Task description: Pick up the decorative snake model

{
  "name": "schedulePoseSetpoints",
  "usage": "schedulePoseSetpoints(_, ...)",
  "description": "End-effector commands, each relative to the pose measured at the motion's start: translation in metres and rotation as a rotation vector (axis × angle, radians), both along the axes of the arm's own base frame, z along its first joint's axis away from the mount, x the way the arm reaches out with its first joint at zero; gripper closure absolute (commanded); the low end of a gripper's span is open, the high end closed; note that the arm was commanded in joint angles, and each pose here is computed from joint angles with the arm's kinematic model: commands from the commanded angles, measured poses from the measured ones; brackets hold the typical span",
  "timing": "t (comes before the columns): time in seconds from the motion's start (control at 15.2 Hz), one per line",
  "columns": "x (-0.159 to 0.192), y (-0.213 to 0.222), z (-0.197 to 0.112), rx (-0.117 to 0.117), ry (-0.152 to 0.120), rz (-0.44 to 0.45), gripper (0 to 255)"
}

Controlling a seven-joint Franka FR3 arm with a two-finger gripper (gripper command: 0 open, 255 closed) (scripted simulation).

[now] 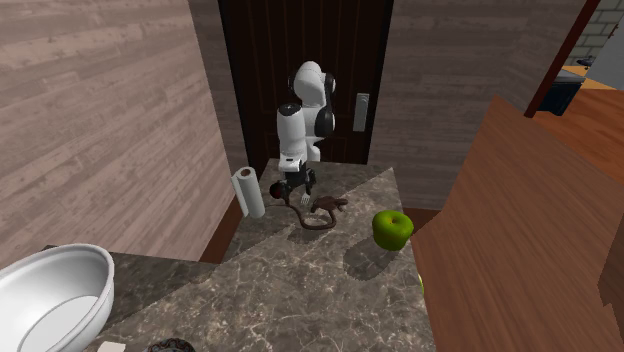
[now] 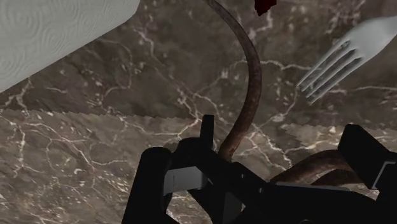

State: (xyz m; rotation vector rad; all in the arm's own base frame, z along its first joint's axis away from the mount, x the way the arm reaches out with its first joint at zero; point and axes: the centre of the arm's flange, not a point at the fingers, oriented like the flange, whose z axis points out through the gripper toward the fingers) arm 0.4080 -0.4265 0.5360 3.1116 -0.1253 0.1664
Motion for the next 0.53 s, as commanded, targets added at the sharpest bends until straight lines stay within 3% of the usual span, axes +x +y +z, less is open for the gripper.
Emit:
schedulePoseSetpoints(0.0, 0.003, -0.012, -0.009, 0.003, 0.001, 0.004, 0)
schedulePoseSetpoints(0.46, 0.003, -0.012, -0.044, 0.003, 0.001, 0.004, 0)
